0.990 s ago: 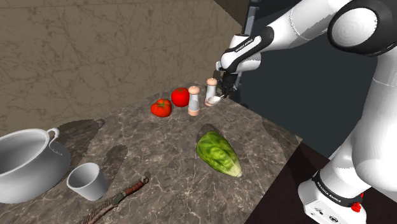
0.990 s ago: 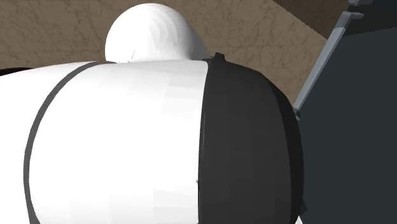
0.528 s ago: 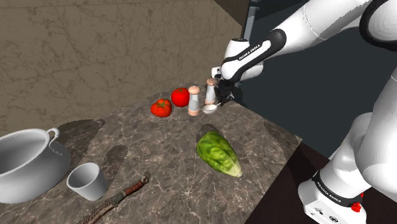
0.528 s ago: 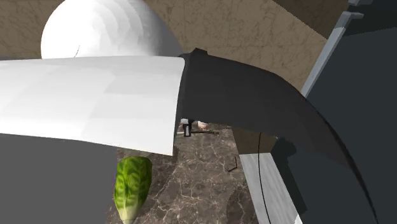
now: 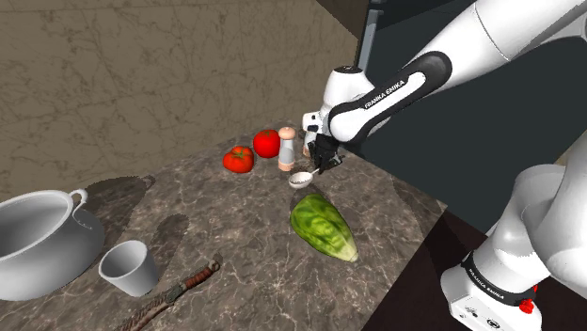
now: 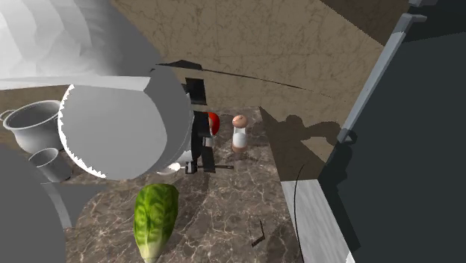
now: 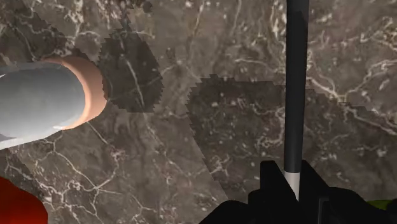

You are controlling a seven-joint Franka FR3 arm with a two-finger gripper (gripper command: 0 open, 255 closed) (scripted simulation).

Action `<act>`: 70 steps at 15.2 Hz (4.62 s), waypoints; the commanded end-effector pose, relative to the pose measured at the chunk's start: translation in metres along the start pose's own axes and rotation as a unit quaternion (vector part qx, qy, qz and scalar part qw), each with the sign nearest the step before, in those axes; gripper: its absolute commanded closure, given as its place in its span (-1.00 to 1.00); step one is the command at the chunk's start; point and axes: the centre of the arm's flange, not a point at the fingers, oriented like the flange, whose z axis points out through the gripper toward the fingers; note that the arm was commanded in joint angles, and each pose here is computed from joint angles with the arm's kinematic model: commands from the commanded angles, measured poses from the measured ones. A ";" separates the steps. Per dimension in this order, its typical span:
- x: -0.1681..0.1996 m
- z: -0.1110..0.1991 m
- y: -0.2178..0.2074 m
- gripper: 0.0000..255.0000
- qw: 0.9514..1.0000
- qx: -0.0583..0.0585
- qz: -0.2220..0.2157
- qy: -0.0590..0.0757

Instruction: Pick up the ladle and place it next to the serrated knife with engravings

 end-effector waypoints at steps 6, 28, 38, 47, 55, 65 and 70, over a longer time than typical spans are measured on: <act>0.080 -0.003 -0.044 1.00 1.000 0.000 0.001 0.000; 0.338 -0.010 -0.177 1.00 1.000 0.000 0.001 0.000; 0.456 -0.014 -0.237 1.00 1.000 0.000 0.001 0.000; 0.549 -0.012 -0.286 1.00 1.000 0.000 0.001 0.000; 0.548 0.030 -0.290 1.00 1.000 0.000 0.001 0.000; 0.546 0.083 -0.296 1.00 1.000 0.000 0.001 0.000; 0.546 0.085 -0.296 1.00 1.000 0.000 0.001 0.000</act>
